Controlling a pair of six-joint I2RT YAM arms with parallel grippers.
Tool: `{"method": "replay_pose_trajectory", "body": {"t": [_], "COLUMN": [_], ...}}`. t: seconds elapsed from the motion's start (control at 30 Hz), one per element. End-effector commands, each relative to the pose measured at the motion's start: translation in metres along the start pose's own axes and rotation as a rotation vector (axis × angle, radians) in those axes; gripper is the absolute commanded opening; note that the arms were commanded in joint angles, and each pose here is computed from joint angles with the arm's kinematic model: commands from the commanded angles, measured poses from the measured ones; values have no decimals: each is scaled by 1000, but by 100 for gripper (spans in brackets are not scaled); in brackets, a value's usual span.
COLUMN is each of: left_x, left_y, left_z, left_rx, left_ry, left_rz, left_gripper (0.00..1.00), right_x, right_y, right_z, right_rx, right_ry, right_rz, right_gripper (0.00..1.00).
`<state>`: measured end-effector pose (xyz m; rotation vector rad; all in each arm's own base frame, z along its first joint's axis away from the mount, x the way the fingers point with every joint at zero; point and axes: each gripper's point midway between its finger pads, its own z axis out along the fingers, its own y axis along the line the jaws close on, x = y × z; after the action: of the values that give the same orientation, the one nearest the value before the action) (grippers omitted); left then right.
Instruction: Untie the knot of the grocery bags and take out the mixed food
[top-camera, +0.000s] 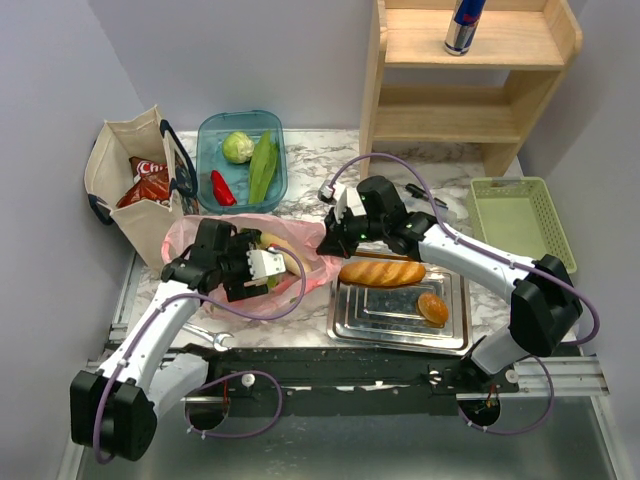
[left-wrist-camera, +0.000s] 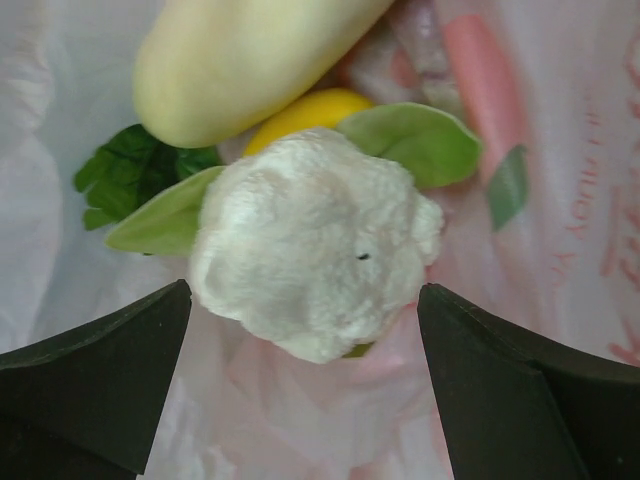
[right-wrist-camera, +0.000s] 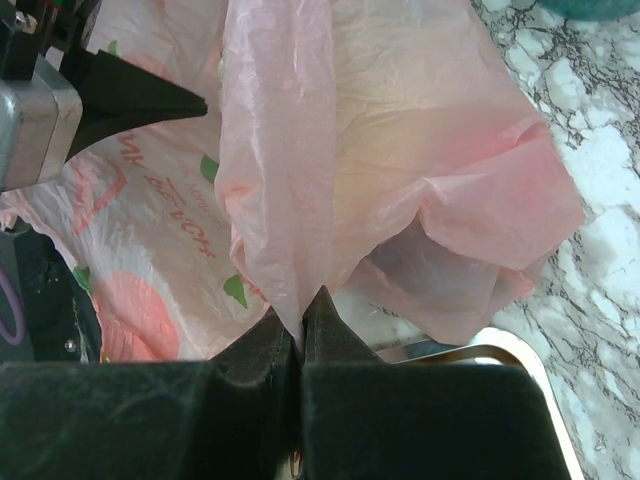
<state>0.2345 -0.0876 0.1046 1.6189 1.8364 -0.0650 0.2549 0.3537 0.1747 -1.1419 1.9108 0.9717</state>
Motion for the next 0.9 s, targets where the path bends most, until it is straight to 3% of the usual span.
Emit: {"method": "replay_pose_trajectory", "body": {"t": [0.0, 0.2, 0.5, 0.57, 0.7, 0.8, 0.87], "left_x": [-6, 2, 53, 54, 42, 12, -13], "left_y": [37, 40, -8, -19, -26, -27, -23], "left_z": [4, 30, 57, 54, 41, 19, 5], "left_rx": [-118, -42, 214, 269, 319, 330, 298], "left_ry": [7, 39, 215, 224, 203, 93, -8], "left_rz": [124, 113, 87, 55, 1, 2, 16], "left_gripper": [98, 98, 98, 94, 61, 34, 5], "right_x": [-10, -7, -6, -6, -2, -1, 0], "right_y": [-2, -4, -9, -9, -9, -9, -10], "right_z": [-4, -1, 6, 5, 4, 1, 0], "right_rx": [9, 1, -5, -6, -5, -2, -1], "right_ry": [-27, -2, 23, 26, 33, 34, 32], "right_rz": [-17, -33, -59, -65, -68, -71, -74], "right_gripper": [1, 1, 1, 1, 1, 1, 1]}}
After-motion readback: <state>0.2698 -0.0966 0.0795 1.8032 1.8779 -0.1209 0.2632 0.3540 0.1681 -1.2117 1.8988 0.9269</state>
